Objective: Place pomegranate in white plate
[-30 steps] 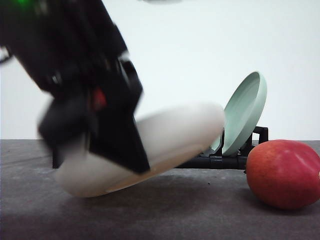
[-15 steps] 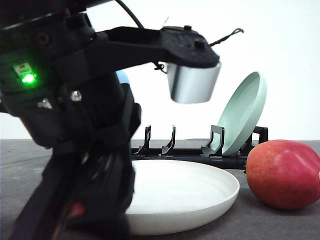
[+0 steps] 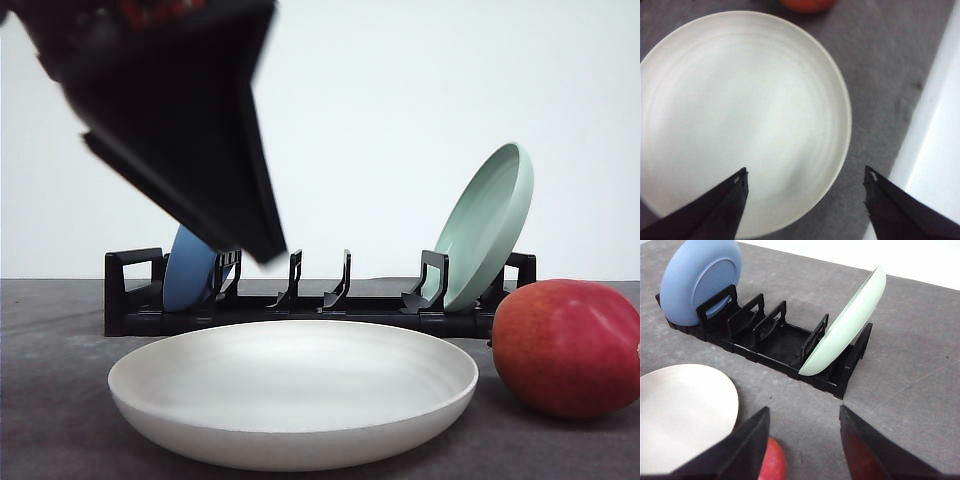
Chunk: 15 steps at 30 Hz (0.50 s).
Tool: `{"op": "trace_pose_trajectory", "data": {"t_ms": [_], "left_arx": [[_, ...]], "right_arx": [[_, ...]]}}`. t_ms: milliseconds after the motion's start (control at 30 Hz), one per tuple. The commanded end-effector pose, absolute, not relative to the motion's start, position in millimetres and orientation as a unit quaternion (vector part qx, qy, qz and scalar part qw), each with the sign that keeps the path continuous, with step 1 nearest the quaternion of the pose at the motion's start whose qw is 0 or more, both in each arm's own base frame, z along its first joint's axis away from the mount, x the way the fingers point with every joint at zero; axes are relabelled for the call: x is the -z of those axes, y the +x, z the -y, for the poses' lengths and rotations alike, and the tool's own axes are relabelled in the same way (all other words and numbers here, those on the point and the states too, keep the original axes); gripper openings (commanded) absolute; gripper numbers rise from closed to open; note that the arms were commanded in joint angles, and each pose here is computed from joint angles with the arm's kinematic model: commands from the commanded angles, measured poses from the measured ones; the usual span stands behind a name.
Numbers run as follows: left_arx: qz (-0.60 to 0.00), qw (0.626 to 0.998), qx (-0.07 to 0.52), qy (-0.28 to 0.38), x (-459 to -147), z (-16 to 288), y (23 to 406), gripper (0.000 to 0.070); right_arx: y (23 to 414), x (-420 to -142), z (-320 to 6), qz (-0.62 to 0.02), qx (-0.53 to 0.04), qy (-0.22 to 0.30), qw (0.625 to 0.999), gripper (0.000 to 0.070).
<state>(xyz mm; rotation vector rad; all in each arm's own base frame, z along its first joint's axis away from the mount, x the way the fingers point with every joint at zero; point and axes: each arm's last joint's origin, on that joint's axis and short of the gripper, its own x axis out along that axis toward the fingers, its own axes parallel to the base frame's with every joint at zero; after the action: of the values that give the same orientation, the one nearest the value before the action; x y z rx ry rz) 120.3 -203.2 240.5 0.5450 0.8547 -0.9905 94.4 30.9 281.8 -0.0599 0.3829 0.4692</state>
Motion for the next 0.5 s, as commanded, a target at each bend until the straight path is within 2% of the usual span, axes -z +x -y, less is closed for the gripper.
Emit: {"op": "trace_pose_trajectory", "data": {"t_ms": [0, 133, 333, 467], "left_arx": [[-0.411, 0.776, 0.437, 0.196, -248, 195, 129, 0.0446], [-0.421, 0.807, 0.385, 0.15, -258, 164, 149, 0.0444], [-0.446, 0.835, 0.304, 0.108, -265, 118, 167, 0.0441], [-0.439, 0.861, 0.252, 0.058, -272, 92, 175, 0.0441]], "right_arx": [[94, -288, -31, -0.178, -0.233, -0.03, 0.956, 0.0283], [94, -288, -31, -0.178, -0.233, -0.03, 0.956, 0.0282], [94, -287, -31, -0.18, -0.233, -0.027, 0.955, 0.0282], [93, -287, -31, -0.193, -0.23, 0.009, 0.954, 0.0283]]}}
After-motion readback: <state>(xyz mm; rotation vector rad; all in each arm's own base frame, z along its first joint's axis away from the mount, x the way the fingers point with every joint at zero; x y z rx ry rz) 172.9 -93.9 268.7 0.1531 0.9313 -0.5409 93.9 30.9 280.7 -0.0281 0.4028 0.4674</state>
